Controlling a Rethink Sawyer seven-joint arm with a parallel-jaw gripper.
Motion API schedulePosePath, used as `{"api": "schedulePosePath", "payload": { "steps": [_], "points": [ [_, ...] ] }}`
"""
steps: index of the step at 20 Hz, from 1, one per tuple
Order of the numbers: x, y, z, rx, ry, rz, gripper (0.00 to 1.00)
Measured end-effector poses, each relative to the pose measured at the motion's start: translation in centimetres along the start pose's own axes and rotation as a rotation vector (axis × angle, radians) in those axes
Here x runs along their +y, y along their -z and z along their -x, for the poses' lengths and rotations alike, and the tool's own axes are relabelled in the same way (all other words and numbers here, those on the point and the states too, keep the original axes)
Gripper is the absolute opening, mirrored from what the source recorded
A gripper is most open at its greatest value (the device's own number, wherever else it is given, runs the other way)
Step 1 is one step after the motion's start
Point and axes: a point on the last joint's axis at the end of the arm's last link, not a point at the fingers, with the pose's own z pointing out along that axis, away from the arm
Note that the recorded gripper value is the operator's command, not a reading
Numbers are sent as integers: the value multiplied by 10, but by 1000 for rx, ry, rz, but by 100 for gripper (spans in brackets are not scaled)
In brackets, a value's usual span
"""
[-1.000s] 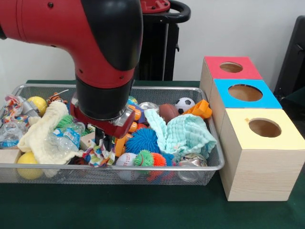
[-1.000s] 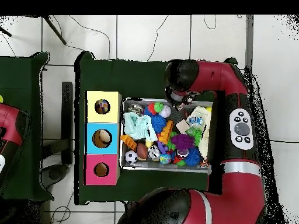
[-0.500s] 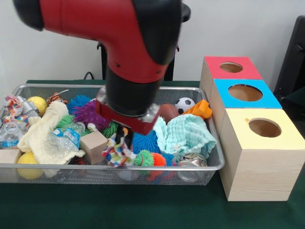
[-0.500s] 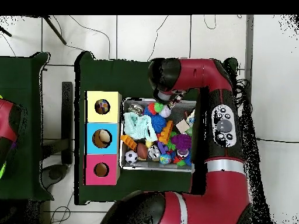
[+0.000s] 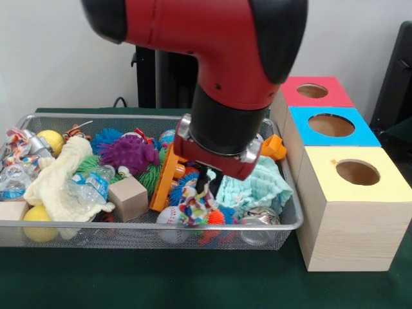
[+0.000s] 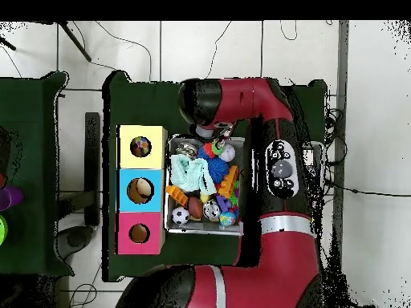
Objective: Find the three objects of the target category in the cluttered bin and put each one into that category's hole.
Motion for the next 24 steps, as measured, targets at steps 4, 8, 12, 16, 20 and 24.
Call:
{"api": "schedulePosePath", "payload": {
  "steps": [4,8,12,16,20,24],
  "points": [
    [8,3,-3,5,1,8,0],
    [11,4,-5,13,-7,14,0],
    [16,4,-5,15,-14,15,0],
    [29,7,-5,-3,-6,1,0],
    [47,12,-5,-25,10,-20,0],
    [74,23,-6,-26,25,-38,0]
  ]
}}
